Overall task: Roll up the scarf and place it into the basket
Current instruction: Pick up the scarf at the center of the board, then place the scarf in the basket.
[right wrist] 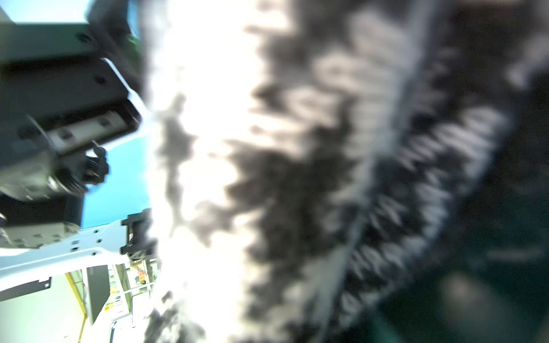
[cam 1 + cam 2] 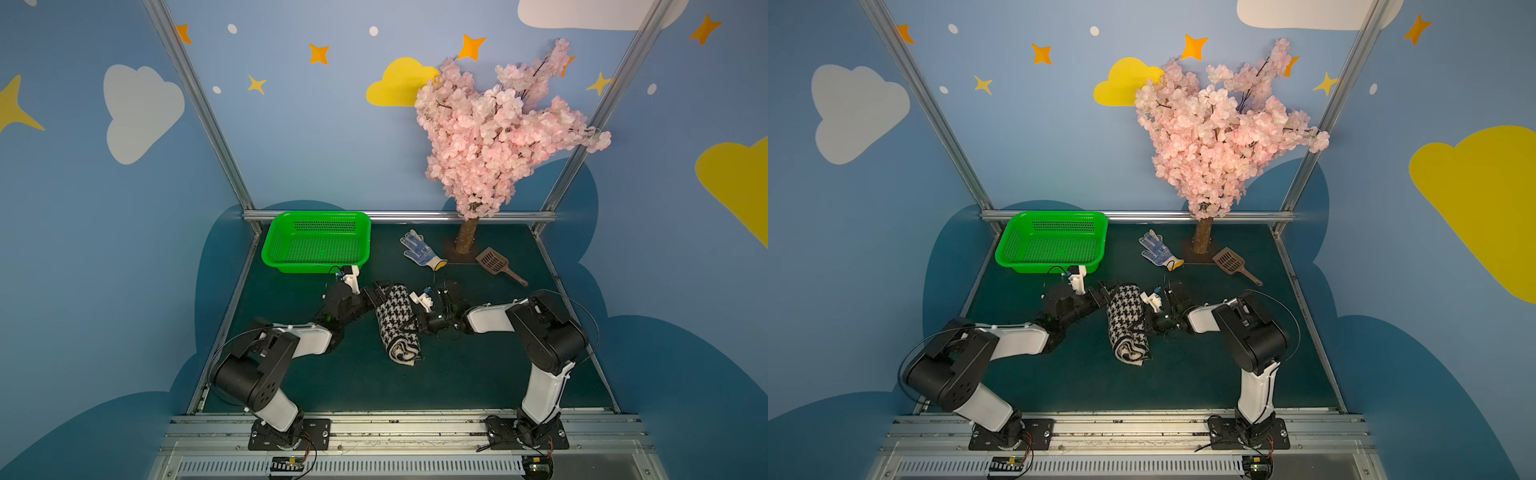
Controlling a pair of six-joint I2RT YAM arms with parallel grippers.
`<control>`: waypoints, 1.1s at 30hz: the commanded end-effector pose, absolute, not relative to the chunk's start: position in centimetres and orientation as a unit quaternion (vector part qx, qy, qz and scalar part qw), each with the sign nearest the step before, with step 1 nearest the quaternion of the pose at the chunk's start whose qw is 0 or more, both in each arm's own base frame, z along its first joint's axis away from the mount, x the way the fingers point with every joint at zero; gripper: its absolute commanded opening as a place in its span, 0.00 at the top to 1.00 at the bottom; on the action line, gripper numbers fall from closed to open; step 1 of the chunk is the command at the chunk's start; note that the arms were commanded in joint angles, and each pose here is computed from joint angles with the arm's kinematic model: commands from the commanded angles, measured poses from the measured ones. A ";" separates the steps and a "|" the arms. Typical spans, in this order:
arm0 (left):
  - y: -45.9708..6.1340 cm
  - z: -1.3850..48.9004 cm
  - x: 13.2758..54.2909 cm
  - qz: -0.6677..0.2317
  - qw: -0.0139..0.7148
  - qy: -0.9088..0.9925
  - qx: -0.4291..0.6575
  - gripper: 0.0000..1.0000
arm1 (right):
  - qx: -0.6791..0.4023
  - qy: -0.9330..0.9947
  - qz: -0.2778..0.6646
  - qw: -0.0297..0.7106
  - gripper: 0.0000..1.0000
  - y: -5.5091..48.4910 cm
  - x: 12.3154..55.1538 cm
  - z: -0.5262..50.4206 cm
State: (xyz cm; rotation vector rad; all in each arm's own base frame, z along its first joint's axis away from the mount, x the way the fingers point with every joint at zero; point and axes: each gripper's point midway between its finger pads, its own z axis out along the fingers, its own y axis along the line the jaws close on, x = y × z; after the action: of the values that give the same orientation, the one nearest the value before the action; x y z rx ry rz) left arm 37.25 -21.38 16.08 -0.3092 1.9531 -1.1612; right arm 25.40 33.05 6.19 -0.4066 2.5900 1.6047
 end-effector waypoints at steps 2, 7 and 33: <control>-17.9 21.0 36.1 -0.393 0.445 0.797 -0.111 0.00 | -0.172 0.812 0.552 0.078 1.00 34.5 26.6 14.3; -13.9 24.3 34.6 -0.370 0.453 0.799 -0.144 0.00 | -0.205 0.794 0.559 0.125 1.00 36.9 29.8 21.6; -9.0 21.5 30.2 -0.344 0.445 0.804 -0.193 0.00 | -0.200 0.737 0.576 0.292 1.00 50.5 50.8 22.2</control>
State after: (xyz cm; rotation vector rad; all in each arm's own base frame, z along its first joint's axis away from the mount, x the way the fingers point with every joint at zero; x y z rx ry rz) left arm 30.57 -8.83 22.43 -0.4810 1.9730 -0.8372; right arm 49.04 50.59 22.04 -0.5543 2.0472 1.5764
